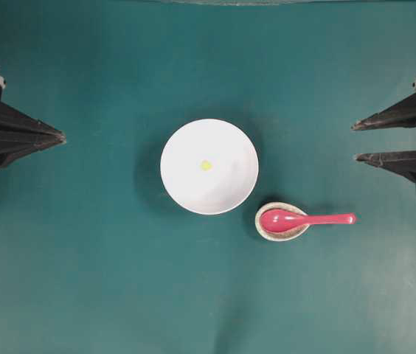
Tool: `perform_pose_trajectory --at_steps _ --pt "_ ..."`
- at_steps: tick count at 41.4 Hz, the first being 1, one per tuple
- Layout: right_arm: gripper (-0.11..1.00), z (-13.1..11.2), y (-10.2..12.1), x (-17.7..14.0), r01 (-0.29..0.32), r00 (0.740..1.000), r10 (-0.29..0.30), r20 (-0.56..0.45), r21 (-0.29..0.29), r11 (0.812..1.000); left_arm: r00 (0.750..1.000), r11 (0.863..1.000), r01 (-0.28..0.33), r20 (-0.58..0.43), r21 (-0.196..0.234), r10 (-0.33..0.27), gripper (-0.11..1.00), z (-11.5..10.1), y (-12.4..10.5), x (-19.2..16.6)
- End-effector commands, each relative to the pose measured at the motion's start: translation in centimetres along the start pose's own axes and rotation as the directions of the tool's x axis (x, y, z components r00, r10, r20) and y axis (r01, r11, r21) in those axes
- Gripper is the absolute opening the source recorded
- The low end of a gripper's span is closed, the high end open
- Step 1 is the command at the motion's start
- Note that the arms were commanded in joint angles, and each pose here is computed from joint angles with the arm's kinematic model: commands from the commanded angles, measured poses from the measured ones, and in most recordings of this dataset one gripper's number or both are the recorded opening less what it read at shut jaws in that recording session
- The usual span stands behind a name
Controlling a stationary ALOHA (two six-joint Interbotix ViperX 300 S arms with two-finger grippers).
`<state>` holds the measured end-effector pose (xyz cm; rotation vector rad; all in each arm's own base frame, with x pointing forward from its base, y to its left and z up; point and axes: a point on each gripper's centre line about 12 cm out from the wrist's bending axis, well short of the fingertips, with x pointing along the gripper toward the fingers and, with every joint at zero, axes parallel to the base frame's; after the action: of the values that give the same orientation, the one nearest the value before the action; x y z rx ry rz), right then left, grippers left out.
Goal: Scoop the yellow hexagonal prism block from the bowl with a spoon using the right arm.
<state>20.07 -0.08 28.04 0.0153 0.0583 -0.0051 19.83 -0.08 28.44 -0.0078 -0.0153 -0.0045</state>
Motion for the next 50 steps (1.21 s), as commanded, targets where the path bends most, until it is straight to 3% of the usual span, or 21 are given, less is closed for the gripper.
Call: perform_pose_trajectory --at_steps 1,13,33,50 --pt "0.54 0.0 0.0 0.4 0.001 1.000 -0.001 -0.009 0.006 1.000 1.000 1.000 0.002 0.031 0.000 -0.002 0.03 1.2 0.0 0.3" --pt "0.54 -4.2 0.3 1.3 -0.008 0.993 0.011 -0.114 0.029 1.000 1.000 1.000 0.002 0.028 0.002 -0.002 0.03 1.1 0.0 0.3" --pt "0.54 -10.6 2.3 2.3 -0.051 0.986 0.066 -0.155 0.104 0.993 1.000 1.000 0.002 0.031 0.017 -0.002 0.03 1.2 0.0 0.3" --pt "0.54 -14.2 4.1 2.3 -0.065 0.989 0.079 -0.127 0.113 0.991 1.000 1.000 0.002 0.031 0.020 -0.003 0.03 1.2 0.0 0.3"
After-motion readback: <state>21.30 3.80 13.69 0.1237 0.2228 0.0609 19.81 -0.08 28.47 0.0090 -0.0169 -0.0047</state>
